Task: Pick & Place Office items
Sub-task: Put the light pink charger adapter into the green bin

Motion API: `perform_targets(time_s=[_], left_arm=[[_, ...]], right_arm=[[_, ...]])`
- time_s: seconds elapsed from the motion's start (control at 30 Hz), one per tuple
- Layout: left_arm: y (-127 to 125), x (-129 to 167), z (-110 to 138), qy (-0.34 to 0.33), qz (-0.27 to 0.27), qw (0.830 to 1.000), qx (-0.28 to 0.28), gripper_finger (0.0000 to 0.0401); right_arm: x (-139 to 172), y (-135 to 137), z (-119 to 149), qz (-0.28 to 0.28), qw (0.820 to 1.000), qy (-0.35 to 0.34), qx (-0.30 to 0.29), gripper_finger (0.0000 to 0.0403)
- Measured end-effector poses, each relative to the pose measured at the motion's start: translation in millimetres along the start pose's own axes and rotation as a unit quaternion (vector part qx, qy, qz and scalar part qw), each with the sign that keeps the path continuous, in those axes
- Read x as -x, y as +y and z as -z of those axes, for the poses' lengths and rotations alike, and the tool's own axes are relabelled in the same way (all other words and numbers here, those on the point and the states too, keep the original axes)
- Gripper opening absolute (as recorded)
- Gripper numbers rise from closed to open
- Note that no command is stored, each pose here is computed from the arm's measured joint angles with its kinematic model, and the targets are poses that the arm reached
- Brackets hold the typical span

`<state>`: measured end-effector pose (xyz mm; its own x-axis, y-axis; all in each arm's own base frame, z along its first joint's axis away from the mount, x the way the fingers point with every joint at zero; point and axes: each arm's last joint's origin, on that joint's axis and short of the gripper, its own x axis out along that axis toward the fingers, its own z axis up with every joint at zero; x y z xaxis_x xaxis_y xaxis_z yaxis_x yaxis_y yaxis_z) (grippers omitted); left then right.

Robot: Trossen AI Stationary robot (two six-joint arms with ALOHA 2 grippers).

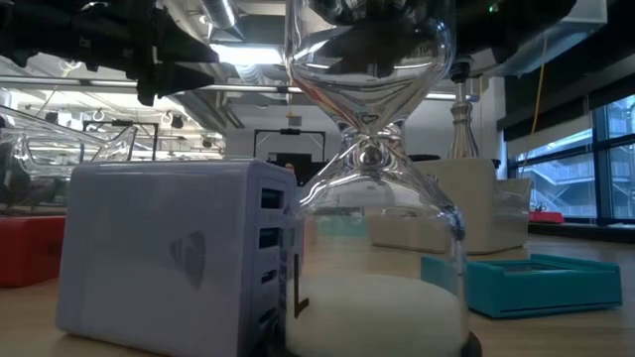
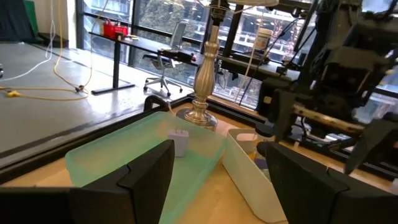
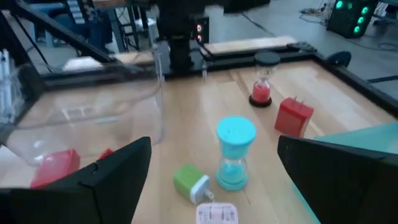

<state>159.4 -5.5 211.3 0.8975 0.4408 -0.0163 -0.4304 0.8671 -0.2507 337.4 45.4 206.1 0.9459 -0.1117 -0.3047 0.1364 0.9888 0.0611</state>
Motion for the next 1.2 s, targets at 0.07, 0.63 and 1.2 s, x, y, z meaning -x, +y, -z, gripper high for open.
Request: perform_targets(time_s=[0.07, 0.63, 1.2], left_arm=[[-0.6, 0.0, 0.2, 0.003, 0.01, 1.0, -0.006, 0.0251], [-1.0, 0.0, 0.3, 0.004, 0.017, 1.0, -0.026, 0.0251], [-1.0, 0.0, 0.4, 0.004, 0.017, 0.999, -0.043, 0.0251]], right_arm=[[-3.9, -1.3, 4.4, -0.004, 1.0, 0.007, 0.002, 0.0355], [-21.2, -2.9, 6.6, -0.049, 0.98, 0.057, 0.186, 0.0355], [-75.5, 11.6, -27.2, -0.142, 0.876, 0.243, 0.393, 0.0355]])
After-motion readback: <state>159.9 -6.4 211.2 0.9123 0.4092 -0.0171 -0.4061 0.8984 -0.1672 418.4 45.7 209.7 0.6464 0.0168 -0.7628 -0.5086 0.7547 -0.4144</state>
